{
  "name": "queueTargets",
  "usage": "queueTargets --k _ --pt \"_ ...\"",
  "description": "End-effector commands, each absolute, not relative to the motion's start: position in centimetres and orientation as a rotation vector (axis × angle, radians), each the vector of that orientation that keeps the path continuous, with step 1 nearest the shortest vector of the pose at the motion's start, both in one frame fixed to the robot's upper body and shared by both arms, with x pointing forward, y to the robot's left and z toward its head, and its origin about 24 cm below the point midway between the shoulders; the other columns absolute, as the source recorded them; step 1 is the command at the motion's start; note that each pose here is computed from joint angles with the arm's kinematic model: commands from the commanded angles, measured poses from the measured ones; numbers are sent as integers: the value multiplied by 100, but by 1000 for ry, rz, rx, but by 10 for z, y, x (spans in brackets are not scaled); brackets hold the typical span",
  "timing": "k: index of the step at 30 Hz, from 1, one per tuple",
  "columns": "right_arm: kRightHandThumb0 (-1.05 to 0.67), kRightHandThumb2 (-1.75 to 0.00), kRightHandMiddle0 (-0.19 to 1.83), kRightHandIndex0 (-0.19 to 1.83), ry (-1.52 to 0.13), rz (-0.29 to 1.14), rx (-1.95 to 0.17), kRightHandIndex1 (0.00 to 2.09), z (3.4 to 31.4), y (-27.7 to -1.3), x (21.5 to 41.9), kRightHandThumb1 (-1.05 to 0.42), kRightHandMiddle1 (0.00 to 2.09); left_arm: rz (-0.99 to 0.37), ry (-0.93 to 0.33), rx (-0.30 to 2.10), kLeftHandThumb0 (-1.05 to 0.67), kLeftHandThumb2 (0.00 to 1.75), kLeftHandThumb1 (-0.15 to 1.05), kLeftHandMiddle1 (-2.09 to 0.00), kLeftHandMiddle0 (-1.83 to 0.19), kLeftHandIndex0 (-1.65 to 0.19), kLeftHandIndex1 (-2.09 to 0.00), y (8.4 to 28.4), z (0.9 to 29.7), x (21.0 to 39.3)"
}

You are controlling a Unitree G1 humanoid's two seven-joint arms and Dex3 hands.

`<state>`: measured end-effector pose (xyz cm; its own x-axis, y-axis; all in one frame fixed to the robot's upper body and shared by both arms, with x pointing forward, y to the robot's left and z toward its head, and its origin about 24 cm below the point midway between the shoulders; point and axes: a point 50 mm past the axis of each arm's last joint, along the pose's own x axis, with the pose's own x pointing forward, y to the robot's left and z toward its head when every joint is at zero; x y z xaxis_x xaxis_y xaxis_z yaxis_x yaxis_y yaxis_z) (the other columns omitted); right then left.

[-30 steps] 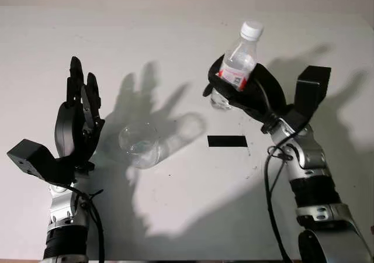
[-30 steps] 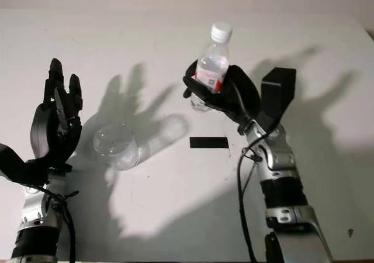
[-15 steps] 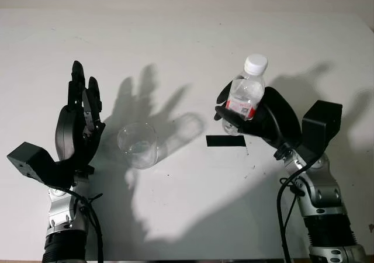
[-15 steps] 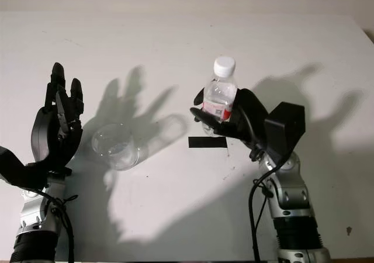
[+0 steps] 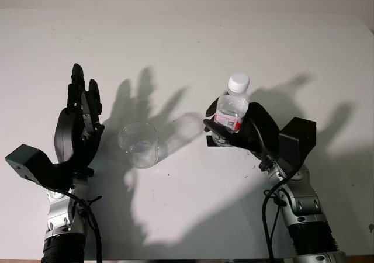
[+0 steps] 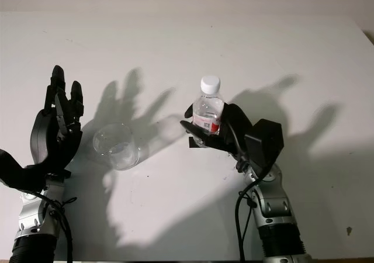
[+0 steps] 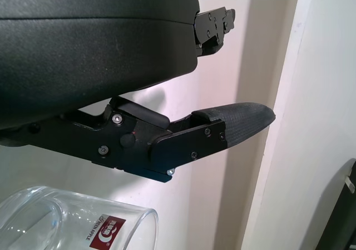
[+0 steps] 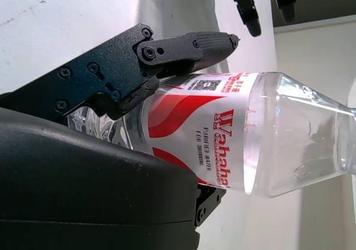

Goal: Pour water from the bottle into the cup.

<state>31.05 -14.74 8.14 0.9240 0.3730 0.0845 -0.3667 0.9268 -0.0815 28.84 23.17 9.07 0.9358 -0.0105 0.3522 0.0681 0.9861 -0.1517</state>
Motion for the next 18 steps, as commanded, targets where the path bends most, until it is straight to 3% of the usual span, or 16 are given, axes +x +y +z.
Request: queueTargets --k 1,11,18 --pt "-49 -50 68 104 -100 372 -51 209 79 -147 311 -105 209 -36 -356 -157 -71 70 105 0 19 19 0 234 88 285" --pt "-52 -44 65 89 -74 379 6 209 77 -149 309 -105 209 -44 -369 -146 -70 71 105 0 19 19 0 237 91 286" --pt "-54 -36 37 58 -75 397 -16 209 76 -156 303 -105 209 -38 -373 -135 -71 72 105 0 19 19 0 238 92 286"
